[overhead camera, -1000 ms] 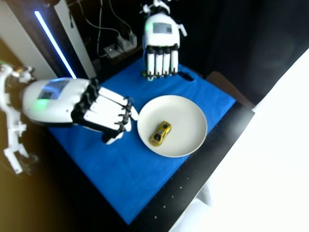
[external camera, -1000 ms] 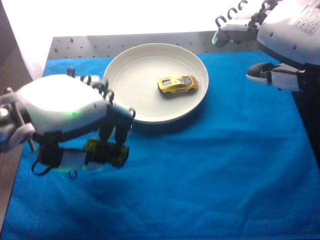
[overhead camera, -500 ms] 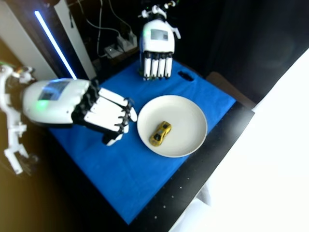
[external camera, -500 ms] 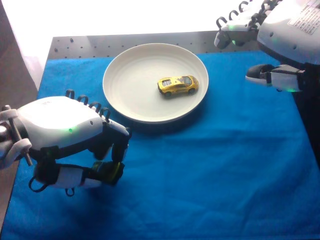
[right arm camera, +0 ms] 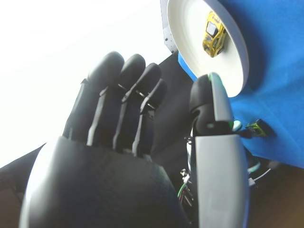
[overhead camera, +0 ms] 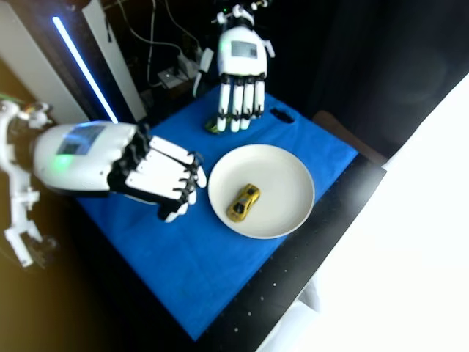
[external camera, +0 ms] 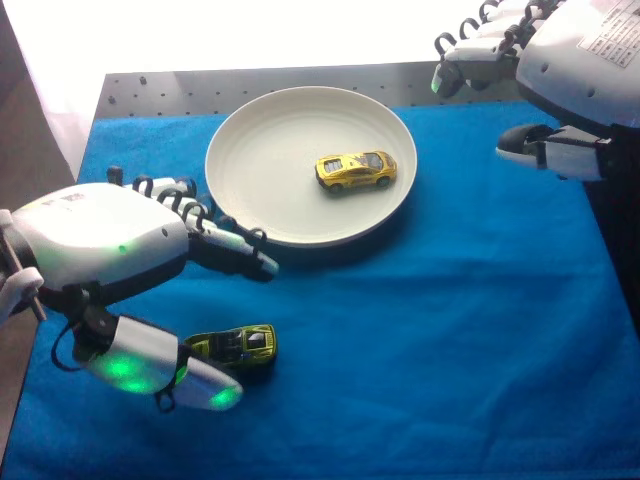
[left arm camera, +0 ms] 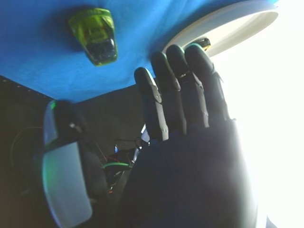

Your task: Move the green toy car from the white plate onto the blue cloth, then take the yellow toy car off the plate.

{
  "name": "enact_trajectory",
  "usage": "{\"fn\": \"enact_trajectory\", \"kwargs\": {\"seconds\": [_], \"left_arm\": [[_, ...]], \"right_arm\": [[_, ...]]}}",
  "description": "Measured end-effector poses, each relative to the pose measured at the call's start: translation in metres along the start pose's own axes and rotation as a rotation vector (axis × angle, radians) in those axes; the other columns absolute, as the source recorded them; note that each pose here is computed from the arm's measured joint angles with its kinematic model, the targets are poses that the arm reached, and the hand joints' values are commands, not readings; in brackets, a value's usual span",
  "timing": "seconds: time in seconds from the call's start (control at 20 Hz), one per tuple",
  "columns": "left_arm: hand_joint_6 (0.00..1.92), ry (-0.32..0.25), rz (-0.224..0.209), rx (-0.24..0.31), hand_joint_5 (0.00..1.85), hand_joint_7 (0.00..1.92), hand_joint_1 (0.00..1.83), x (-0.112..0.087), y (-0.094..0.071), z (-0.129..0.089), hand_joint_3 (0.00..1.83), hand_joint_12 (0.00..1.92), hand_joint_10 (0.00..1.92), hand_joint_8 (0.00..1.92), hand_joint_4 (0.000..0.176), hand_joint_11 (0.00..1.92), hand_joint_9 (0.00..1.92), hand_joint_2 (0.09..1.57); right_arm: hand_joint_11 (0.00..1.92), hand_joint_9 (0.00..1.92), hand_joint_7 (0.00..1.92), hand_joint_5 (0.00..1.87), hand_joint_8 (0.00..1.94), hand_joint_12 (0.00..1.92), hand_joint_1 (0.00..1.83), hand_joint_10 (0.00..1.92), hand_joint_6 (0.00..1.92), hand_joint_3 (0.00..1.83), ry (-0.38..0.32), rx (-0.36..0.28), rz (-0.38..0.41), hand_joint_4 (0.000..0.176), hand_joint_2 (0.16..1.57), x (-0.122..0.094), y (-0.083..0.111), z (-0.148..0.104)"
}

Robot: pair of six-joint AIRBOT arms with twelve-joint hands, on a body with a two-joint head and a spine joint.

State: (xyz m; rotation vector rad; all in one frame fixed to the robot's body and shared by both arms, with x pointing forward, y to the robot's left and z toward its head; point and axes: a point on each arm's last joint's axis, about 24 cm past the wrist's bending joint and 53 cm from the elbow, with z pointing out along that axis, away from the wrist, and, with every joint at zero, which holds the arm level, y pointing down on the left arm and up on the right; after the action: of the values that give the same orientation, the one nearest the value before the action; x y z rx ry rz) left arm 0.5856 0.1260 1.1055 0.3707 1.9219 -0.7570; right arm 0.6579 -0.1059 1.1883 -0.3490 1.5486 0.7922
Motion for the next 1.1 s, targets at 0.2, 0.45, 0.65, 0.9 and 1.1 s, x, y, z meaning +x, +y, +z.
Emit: {"fn": "enact_trajectory", "kwargs": {"seconds": [0.2, 0.45, 0.65, 0.9, 1.1], "left_arm": [[0.07, -0.053, -0.025, -0.012, 0.75, 0.53, 0.15, -0.011, 0.005, -0.002, 0.01, 1.76, 1.36, 0.94, 0.003, 0.26, 0.42, 1.13], [0.09, -0.204, -0.014, -0.047, 0.82, 0.54, 0.31, -0.045, 0.013, -0.005, 0.0, 1.88, 1.46, 1.03, 0.0, 0.28, 0.44, 1.2], [0.07, -0.297, -0.053, -0.048, 0.79, 0.47, 0.42, -0.059, 0.014, -0.006, 0.0, 1.84, 1.41, 1.01, 0.055, 0.22, 0.36, 1.21], [1.06, -0.425, -0.075, -0.062, 0.78, 0.64, 0.83, -0.084, 0.021, -0.017, 0.0, 1.78, 1.25, 0.75, 0.14, 0.32, 0.49, 1.22], [1.36, -0.434, -0.086, -0.078, 0.72, 0.57, 0.88, -0.083, 0.026, -0.02, 0.0, 1.84, 1.35, 1.04, 0.176, 0.32, 0.48, 1.24]], "right_arm": [[0.33, 0.51, 0.65, 0.58, 0.72, 1.7, 1.13, 1.13, 0.65, 0.0, 0.0, 0.001, 0.0, 0.0, 1.1, 0.0, 0.0, 0.0], [0.36, 0.6, 0.74, 0.68, 0.38, 1.58, 0.89, 0.84, 0.43, 0.0, 0.001, 0.009, -0.009, 0.0, 1.06, -0.001, -0.005, 0.0], [0.33, 0.54, 0.77, 0.72, 0.26, 1.69, 0.85, 0.97, 0.26, 0.0, 0.01, 0.032, -0.021, 0.0, 1.0, -0.001, -0.017, 0.001], [0.11, 0.45, 0.64, 0.61, 0.06, 1.46, 0.98, 0.56, 0.07, 0.0, -0.012, 0.024, -0.025, 0.0, 0.98, -0.012, -0.015, 0.027], [0.06, 0.5, 0.62, 0.61, 0.0, 1.52, 0.97, 0.36, 0.01, 0.0, 0.013, 0.018, -0.034, 0.0, 0.98, -0.008, -0.01, 0.049]]}}
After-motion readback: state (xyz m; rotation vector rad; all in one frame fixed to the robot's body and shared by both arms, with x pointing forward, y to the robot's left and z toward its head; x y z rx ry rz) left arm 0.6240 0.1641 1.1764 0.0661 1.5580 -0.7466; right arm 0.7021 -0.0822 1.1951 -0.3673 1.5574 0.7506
